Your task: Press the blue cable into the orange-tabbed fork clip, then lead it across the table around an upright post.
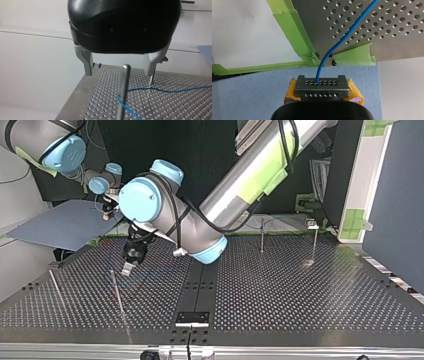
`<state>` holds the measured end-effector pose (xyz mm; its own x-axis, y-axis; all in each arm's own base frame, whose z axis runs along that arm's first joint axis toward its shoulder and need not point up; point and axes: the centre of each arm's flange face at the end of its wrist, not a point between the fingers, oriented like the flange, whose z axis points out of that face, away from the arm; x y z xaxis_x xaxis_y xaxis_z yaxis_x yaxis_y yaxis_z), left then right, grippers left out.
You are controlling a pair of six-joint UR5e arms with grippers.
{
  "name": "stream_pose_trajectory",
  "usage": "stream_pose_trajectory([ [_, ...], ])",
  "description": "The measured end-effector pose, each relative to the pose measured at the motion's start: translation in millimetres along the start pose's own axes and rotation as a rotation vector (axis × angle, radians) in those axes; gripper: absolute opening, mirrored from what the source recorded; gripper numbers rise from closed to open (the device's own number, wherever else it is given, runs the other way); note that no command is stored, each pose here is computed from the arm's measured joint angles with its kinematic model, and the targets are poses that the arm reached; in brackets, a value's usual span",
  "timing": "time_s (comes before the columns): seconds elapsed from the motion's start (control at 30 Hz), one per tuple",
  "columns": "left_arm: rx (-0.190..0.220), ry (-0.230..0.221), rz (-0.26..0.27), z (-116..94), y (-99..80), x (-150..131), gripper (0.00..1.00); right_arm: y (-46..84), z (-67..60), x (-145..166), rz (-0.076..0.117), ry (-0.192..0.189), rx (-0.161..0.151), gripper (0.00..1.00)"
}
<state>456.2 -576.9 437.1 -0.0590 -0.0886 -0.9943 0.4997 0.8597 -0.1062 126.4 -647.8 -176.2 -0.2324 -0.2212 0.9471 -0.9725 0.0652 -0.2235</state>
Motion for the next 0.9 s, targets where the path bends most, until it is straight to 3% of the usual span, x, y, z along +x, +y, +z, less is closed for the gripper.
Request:
stream_pose_trajectory([
  [0.23, 0.040, 0.003, 0.013, 0, -2.9, -15, 1.00, -0.3, 0.0, 0, 0.001, 0.000, 0.001, 0.00],
  [0.6, 0.099, 0.026, -0.036, 1, -3.8, -14, 1.00, -0.3, -0.2, 0, 0.001, -0.001, 0.002, 0.00],
  [0.9, 0.109, 0.032, -0.069, 1, -4.7, -13, 1.00, -0.7, -0.3, 0, 0.003, -0.003, 0.006, 0.00],
])
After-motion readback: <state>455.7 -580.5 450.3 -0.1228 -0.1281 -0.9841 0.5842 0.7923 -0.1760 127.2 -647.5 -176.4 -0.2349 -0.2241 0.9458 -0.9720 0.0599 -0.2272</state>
